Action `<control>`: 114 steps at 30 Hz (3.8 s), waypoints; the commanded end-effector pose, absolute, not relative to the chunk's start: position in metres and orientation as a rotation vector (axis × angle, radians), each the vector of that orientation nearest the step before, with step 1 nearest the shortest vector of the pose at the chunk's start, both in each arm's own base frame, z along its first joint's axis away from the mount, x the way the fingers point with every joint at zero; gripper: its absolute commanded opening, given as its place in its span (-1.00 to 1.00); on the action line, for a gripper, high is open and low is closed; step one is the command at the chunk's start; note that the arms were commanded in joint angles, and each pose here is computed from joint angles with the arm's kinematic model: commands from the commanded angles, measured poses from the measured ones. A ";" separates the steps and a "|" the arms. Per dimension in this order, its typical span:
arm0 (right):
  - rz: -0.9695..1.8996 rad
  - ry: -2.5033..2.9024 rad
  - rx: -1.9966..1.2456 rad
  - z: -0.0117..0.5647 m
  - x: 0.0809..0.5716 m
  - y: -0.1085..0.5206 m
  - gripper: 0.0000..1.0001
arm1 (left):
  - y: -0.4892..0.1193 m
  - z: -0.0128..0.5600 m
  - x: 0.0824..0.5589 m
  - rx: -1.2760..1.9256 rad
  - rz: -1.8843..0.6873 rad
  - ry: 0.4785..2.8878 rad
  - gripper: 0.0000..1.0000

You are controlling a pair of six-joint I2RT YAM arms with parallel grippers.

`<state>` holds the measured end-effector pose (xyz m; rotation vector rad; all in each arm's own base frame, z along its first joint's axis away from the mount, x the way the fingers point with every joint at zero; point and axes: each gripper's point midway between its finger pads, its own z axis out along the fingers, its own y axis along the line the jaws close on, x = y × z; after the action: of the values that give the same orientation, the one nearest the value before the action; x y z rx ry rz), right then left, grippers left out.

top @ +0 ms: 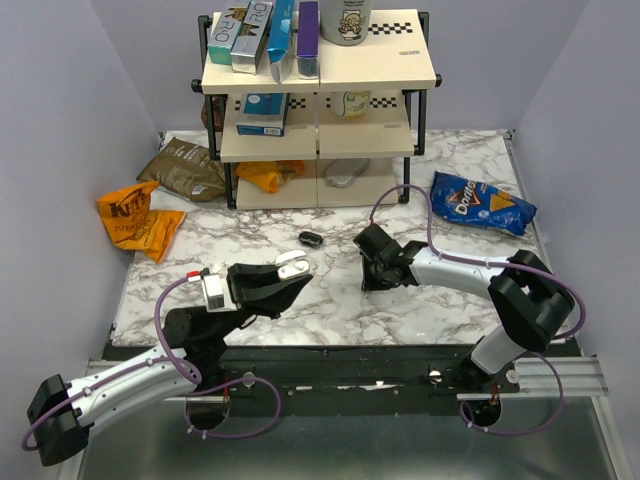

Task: Insert the wireless bluetooth earbuds into the charging case
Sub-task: Pick up the earbud from the center of the board, then place the earbud in the charging case.

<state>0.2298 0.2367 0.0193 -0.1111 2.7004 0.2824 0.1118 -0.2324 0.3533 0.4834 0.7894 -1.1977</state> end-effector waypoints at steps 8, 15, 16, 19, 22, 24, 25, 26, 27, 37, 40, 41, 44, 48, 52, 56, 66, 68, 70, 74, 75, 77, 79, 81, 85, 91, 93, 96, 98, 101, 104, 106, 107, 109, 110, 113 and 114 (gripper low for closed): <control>0.258 2.634 -0.137 0.039 0.238 0.236 -0.99 | -0.233 0.350 0.113 0.478 -1.189 0.796 -1.00; 0.231 2.399 -0.197 0.107 0.271 0.233 -0.99 | -0.230 0.353 0.119 0.446 -1.166 0.797 -1.00; 0.230 2.371 -0.201 0.116 0.275 0.232 -0.99 | -0.229 0.355 0.119 0.440 -1.165 0.793 -1.00; 0.242 2.237 -0.240 0.163 0.287 0.232 -0.99 | -0.230 0.358 0.125 0.425 -1.144 0.795 -1.00; 0.261 2.083 -0.280 0.215 0.294 0.232 -0.99 | -0.233 0.366 0.129 0.428 -1.121 0.792 -1.00; 0.264 1.982 -0.304 0.251 0.298 0.235 -0.99 | -0.236 0.371 0.132 0.440 -1.101 0.785 -1.00; 0.272 1.942 -0.308 0.268 0.298 0.234 -0.99 | -0.239 0.376 0.133 0.448 -1.093 0.781 -1.00; 0.283 1.902 -0.323 0.281 0.296 0.238 -0.99 | -0.240 0.379 0.134 0.454 -1.081 0.774 -1.00; 0.272 1.845 -0.331 0.304 0.298 0.237 -0.99 | -0.241 0.381 0.136 0.457 -1.075 0.772 -1.00; 0.363 1.519 -0.435 0.439 0.259 0.247 -0.99 | -0.244 0.415 0.155 0.489 -1.009 0.702 -1.00; 0.453 1.431 -0.505 0.468 0.235 0.255 -0.99 | -0.247 0.420 0.162 0.506 -1.006 0.689 -1.00; 0.484 1.410 -0.527 0.474 0.227 0.259 -0.99 | -0.248 0.422 0.162 0.512 -1.009 0.683 -1.00; 0.581 1.347 -0.600 0.489 0.205 0.268 -0.99 | -0.253 0.426 0.165 0.538 -1.017 0.668 -1.00; 0.605 1.273 -0.692 0.497 0.189 0.277 -0.99 | -0.264 0.430 0.167 0.576 -1.049 0.658 -1.00; 0.597 1.202 -0.731 0.500 0.180 0.284 -0.99 | -0.274 0.434 0.174 0.587 -1.082 0.661 -1.00; 0.583 1.176 -0.727 0.506 0.178 0.293 -0.99 | -0.282 0.437 0.177 0.605 -1.112 0.659 -1.00; 0.585 1.181 -0.762 0.485 0.180 0.318 -0.99 | -0.292 0.434 0.185 0.613 -1.136 0.685 -1.00; 0.592 1.179 -0.762 0.482 0.180 0.321 -0.99 | -0.293 0.432 0.187 0.607 -1.139 0.699 -1.00; 0.597 1.185 -0.770 0.476 0.180 0.324 -0.99 | -0.293 0.430 0.187 0.606 -1.141 0.707 -1.00; 0.613 1.183 -0.766 0.471 0.179 0.328 -0.99 | -0.294 0.429 0.192 0.583 -1.158 0.747 -1.00; 0.614 1.183 -0.758 0.472 0.180 0.328 -0.99 | -0.294 0.429 0.193 0.575 -1.167 0.756 -1.00; 0.620 1.180 -0.753 0.469 0.179 0.328 -0.99 | -0.295 0.427 0.193 0.557 -1.203 0.783 -1.00; 0.630 1.164 -0.730 0.475 0.179 0.325 -0.99 | -0.296 0.426 0.194 0.537 -1.229 0.805 -1.00; 0.634 1.161 -0.724 0.476 0.179 0.325 -0.99 | -0.296 0.425 0.196 0.524 -1.239 0.820 -1.00; 0.633 1.164 -0.724 0.474 0.179 0.327 -0.99 | -0.298 0.422 0.197 0.513 -1.263 0.848 -1.00; 0.630 1.172 -0.731 0.470 0.180 0.330 -0.99 | -0.298 0.424 0.198 0.501 -1.276 0.858 -1.00; 0.627 1.178 -0.736 0.467 0.181 0.331 -0.99 | -0.298 0.424 0.198 0.499 -1.280 0.860 -1.00; 0.619 1.187 -0.740 0.463 0.183 0.334 -0.99 | -0.297 0.424 0.197 0.497 -1.283 0.863 -1.00; 0.614 1.194 -0.743 0.460 0.184 0.335 -0.99 | -0.298 0.424 0.198 0.497 -1.283 0.868 -1.00; 0.607 1.203 -0.748 0.456 0.186 0.338 -0.99 | -0.297 0.425 0.198 0.496 -1.281 0.869 -1.00; 0.605 1.207 -0.754 0.453 0.186 0.340 -0.99 | -0.297 0.425 0.198 0.496 -1.277 0.871 -1.00; 0.599 1.213 -0.756 0.451 0.188 0.341 -0.99 | -0.297 0.424 0.198 0.496 -1.275 0.873 -1.00; 0.596 1.215 -0.757 0.450 0.188 0.341 -0.99 | -0.297 0.424 0.198 0.495 -1.272 0.872 -1.00; 0.588 1.221 -0.756 0.448 0.189 0.341 -0.99 | -0.296 0.424 0.198 0.494 -1.271 0.872 -1.00; 0.583 1.224 -0.754 0.447 0.190 0.340 -0.99 | -0.296 0.425 0.198 0.494 -1.270 0.870 -1.00; 0.567 1.229 -0.745 0.446 0.192 0.338 -0.99 | -0.296 0.425 0.199 0.492 -1.267 0.870 -1.00; 0.560 1.229 -0.745 0.446 0.193 0.337 -0.99 | -0.296 0.425 0.199 0.495 -1.268 0.871 -1.00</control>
<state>0.1908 0.3371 0.4501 -0.7637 1.2186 0.5781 0.2000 -0.3043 0.4013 0.5272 0.9336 -1.2776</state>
